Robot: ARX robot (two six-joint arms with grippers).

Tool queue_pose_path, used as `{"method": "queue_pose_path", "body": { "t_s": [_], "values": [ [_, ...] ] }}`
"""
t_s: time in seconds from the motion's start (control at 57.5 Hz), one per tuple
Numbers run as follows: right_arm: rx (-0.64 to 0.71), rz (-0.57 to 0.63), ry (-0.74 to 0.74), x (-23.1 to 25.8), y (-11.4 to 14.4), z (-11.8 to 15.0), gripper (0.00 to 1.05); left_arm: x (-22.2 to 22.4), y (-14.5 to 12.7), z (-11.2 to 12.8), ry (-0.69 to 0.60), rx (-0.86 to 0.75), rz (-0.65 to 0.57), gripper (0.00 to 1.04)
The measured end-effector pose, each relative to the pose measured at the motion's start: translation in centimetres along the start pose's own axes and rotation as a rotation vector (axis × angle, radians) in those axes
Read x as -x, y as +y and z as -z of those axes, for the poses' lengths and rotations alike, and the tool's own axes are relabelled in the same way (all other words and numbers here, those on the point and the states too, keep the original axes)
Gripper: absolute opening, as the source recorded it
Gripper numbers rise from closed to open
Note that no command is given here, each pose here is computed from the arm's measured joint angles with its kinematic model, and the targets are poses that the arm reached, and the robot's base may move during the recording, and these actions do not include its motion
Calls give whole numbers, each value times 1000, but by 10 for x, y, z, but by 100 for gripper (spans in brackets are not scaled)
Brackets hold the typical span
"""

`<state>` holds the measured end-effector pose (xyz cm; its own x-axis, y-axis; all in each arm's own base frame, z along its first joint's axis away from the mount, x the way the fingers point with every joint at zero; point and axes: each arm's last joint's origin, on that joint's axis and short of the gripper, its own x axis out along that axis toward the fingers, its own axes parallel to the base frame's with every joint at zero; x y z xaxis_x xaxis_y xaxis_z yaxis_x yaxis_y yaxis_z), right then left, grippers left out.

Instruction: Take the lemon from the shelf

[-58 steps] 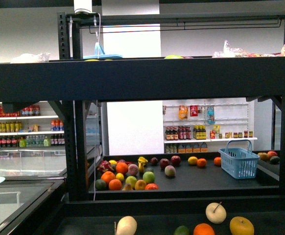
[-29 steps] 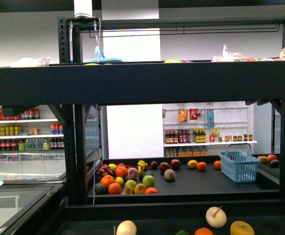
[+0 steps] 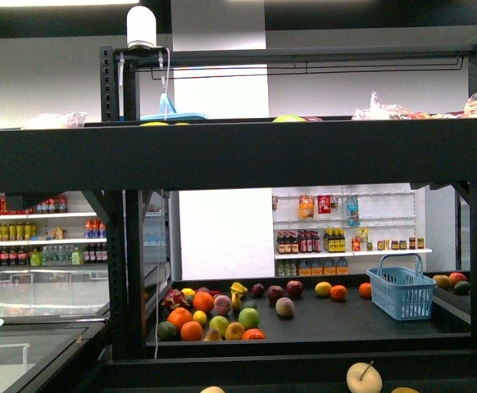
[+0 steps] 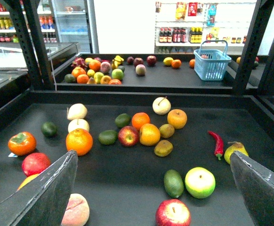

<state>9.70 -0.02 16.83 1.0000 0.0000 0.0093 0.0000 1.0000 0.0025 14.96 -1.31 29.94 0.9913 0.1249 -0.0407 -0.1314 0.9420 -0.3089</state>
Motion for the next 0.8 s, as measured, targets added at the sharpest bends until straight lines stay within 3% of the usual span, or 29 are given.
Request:
{"method": "queue_pose_path", "body": {
  "t_s": [0.087,0.174,0.383,0.574,0.8],
  "values": [
    [0,0,0,0,0,0,97,13,-13,11,8,-37,33,95],
    [0,0,0,0,0,0,97,25,-17,28,-24,-156,124,80],
    [0,0,0,0,0,0,97,37,0,88,-7,-294,149,39],
    [0,0,0,0,0,0,97,38,20,96,-19,-300,150,3],
    [0,2,0,0,0,0,97,47,40,105,-25,-303,139,3]
  ]
}}
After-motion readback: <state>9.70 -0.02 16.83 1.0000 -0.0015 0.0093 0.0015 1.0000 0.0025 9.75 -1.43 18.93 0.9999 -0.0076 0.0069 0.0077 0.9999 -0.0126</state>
